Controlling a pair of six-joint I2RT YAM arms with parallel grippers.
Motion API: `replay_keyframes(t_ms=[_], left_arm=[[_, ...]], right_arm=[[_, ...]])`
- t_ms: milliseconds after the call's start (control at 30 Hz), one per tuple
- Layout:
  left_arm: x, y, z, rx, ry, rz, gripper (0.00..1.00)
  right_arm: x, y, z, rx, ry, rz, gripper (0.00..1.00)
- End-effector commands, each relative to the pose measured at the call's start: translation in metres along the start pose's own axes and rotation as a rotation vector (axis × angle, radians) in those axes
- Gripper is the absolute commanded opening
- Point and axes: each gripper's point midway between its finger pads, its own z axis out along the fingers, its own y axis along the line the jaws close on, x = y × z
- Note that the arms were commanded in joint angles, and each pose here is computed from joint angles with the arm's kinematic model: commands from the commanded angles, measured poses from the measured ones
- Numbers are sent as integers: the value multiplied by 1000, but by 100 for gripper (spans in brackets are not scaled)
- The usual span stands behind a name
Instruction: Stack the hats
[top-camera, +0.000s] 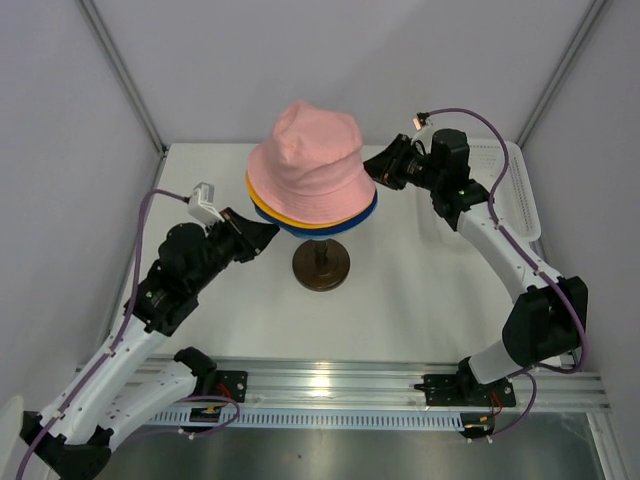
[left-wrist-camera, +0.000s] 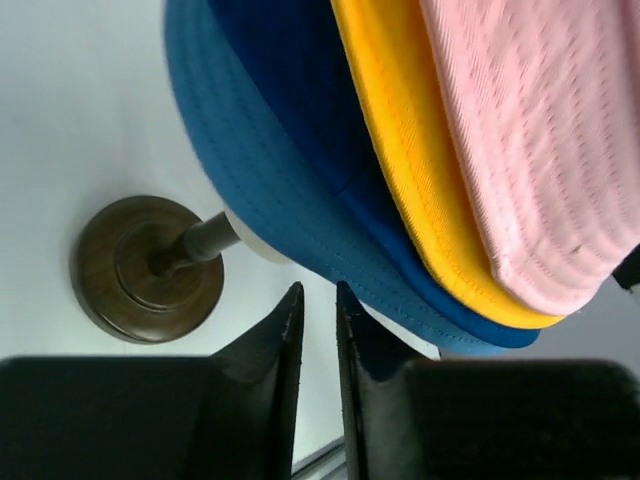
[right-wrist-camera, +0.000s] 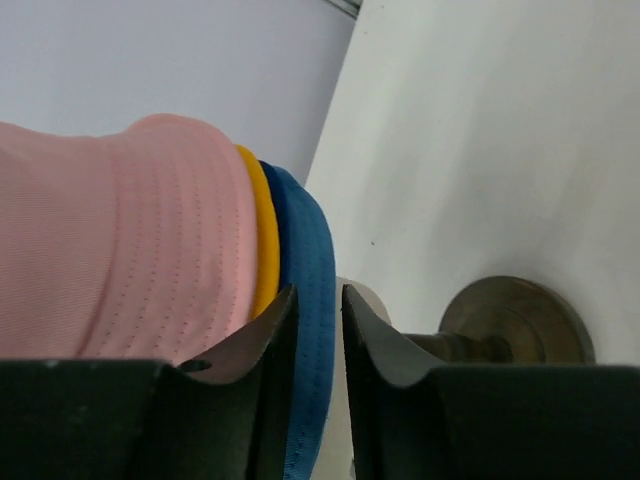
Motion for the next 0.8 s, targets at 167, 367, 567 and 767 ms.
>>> replay_keyframes(t_ms=[167, 367, 567, 767], left_arm=[[-91, -42, -67, 0, -293, 140, 34], [-109, -31, -75, -62, -364, 121, 66], [-85, -11, -33, -41, -235, 41, 70], [-59, 23, -11, -110, -144, 36, 66]], right_arm=[[-16, 17, -34, 20, -10, -133, 65], [-30, 18, -66, 67, -91, -141, 82], [-39, 9, -106, 97, -206, -101, 86], [-45, -21, -153, 283, -273, -212, 100]])
